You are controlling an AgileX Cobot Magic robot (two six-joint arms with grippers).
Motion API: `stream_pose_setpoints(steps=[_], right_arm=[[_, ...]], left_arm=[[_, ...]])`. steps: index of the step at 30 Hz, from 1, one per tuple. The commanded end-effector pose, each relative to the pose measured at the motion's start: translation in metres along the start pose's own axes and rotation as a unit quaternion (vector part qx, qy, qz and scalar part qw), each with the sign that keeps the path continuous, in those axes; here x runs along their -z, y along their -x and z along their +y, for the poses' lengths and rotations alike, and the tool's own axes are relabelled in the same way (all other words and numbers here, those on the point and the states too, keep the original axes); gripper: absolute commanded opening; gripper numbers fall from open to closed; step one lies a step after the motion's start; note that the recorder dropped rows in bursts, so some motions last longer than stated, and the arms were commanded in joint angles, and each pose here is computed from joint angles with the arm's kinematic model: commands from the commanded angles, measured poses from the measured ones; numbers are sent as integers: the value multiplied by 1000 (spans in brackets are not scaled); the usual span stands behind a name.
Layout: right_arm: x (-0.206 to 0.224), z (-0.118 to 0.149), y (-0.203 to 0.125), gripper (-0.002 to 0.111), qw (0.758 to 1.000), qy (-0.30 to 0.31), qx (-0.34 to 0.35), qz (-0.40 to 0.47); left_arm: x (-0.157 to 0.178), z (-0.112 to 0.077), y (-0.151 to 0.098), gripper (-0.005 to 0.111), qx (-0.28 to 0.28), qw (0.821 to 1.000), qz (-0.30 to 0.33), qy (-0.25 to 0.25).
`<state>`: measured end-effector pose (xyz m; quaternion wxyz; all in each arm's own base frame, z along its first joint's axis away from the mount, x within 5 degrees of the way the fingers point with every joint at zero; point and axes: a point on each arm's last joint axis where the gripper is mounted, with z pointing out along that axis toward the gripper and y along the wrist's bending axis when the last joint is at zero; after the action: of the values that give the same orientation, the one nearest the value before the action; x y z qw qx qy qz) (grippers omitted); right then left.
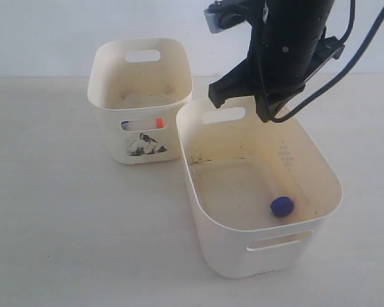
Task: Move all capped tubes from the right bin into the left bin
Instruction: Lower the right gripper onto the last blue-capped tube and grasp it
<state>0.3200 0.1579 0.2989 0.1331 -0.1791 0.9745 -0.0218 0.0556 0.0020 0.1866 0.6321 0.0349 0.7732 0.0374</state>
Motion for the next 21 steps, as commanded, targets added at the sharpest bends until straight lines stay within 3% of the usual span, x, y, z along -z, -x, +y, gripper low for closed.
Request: stream_pose_setpoints(steps=[1, 6, 14, 21], right_arm=[[4, 2, -1, 0, 999, 19, -26, -3], [-16, 5, -7, 1, 999, 20, -25, 21], [-51, 34, -10, 47, 996, -50, 7, 73], [-67, 43, -9, 49, 992, -97, -7, 75]], left_arm=[[0, 0, 3, 4, 9, 1000, -10, 0], [0, 0, 3, 4, 9, 1000, -10, 0], [0, 0, 3, 4, 9, 1000, -10, 0], [0, 0, 3, 4, 9, 1000, -10, 0]])
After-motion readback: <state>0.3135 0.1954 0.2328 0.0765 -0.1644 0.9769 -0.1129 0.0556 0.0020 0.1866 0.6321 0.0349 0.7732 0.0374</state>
